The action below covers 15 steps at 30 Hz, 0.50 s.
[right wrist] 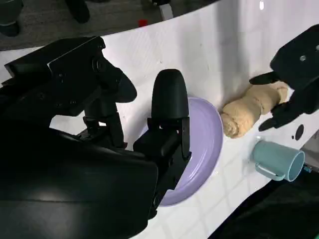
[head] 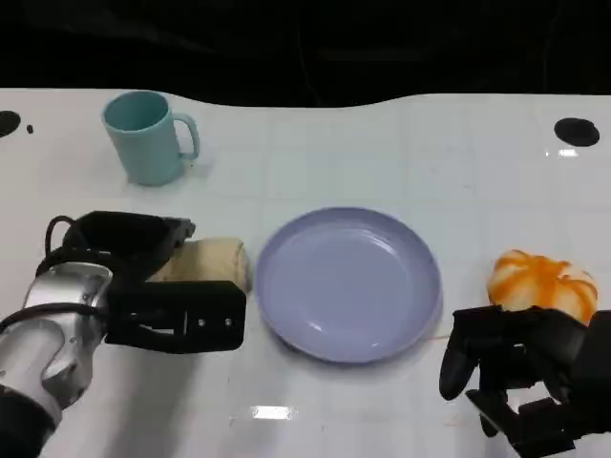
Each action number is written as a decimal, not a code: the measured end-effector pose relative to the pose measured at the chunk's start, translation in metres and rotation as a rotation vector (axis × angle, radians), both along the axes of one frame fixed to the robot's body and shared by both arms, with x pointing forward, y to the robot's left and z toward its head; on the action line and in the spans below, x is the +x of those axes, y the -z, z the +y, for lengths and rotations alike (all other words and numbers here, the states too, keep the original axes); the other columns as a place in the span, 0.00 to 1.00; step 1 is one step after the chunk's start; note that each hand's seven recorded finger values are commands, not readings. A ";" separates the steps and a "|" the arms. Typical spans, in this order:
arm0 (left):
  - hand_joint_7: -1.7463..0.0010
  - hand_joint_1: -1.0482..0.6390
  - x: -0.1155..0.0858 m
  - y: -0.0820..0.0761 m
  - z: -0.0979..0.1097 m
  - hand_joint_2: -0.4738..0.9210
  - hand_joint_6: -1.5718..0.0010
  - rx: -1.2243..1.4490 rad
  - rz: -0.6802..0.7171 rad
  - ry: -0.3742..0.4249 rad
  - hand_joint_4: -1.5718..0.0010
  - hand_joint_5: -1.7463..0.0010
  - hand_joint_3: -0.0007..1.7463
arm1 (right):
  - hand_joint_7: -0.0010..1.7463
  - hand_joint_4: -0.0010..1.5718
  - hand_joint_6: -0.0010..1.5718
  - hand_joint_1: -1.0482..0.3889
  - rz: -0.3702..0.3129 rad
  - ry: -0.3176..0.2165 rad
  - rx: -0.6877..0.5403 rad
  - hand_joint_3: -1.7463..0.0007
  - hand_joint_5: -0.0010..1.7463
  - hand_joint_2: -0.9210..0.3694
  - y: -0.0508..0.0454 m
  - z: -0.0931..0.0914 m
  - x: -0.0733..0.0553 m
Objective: Grasp the towel on the left side of the plate with the left hand and place it into the plate.
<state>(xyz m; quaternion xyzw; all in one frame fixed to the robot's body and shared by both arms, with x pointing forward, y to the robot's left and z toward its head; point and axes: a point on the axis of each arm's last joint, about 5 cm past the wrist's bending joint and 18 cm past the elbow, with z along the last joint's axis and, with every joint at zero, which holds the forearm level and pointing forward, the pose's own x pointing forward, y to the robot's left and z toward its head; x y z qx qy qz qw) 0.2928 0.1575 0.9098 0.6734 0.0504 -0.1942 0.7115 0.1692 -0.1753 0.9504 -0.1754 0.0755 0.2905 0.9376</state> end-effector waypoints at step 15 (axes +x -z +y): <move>0.42 0.49 0.008 0.030 0.006 1.00 0.45 -0.081 -0.026 -0.007 0.51 0.01 0.10 | 0.81 0.44 0.44 0.76 -0.002 0.000 0.001 0.38 0.95 0.26 -0.0023 0.001 -0.001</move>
